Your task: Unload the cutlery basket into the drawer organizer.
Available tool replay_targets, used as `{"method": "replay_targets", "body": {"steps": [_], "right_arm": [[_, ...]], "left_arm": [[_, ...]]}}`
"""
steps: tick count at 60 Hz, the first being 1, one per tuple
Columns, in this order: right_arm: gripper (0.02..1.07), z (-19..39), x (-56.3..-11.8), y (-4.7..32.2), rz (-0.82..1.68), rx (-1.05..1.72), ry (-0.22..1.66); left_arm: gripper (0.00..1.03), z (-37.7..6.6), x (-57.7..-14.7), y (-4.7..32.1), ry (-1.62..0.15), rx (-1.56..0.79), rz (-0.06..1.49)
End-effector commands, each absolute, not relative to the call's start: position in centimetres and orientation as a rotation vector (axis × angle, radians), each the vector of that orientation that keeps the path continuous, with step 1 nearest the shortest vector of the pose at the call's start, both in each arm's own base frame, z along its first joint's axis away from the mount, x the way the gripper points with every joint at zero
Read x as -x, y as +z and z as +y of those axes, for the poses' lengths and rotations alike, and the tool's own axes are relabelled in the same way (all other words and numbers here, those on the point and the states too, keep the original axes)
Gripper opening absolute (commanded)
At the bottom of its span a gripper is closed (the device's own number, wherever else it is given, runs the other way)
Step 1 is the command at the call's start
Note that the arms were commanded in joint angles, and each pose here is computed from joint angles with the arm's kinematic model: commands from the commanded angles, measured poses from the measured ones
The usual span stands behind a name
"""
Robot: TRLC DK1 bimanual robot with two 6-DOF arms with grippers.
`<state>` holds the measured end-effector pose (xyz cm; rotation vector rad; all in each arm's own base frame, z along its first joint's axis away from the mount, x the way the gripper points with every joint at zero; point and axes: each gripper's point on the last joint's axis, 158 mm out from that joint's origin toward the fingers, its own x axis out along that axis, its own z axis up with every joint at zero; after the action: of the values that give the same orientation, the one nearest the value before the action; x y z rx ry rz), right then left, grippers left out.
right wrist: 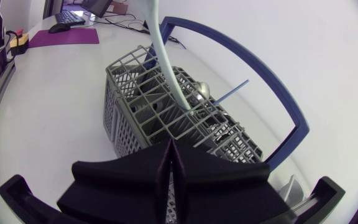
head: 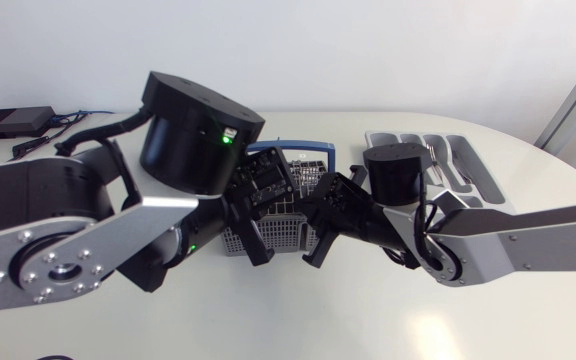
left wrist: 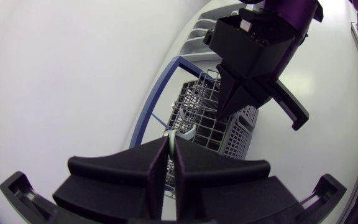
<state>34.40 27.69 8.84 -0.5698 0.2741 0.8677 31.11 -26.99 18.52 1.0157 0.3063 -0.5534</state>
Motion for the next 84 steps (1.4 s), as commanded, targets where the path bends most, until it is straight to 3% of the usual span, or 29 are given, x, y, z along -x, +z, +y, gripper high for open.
{"method": "replay_targets", "body": {"steps": [1,52,84], "right_arm": [[0.08,27.9,-35.3,8.8,0.278,0.548,0.856],[0.08,27.7,-35.6,13.1,0.192,0.495,0.84],[0.08,28.1,-37.1,10.1,0.242,0.503,0.841]], "left_arm": [[0.11,-27.1,-30.6,19.0,-0.552,-0.981,0.294],[0.11,-26.7,-30.1,17.9,-0.545,-0.989,0.296],[0.11,-27.2,-30.8,19.0,-0.518,-0.96,0.287]]}}
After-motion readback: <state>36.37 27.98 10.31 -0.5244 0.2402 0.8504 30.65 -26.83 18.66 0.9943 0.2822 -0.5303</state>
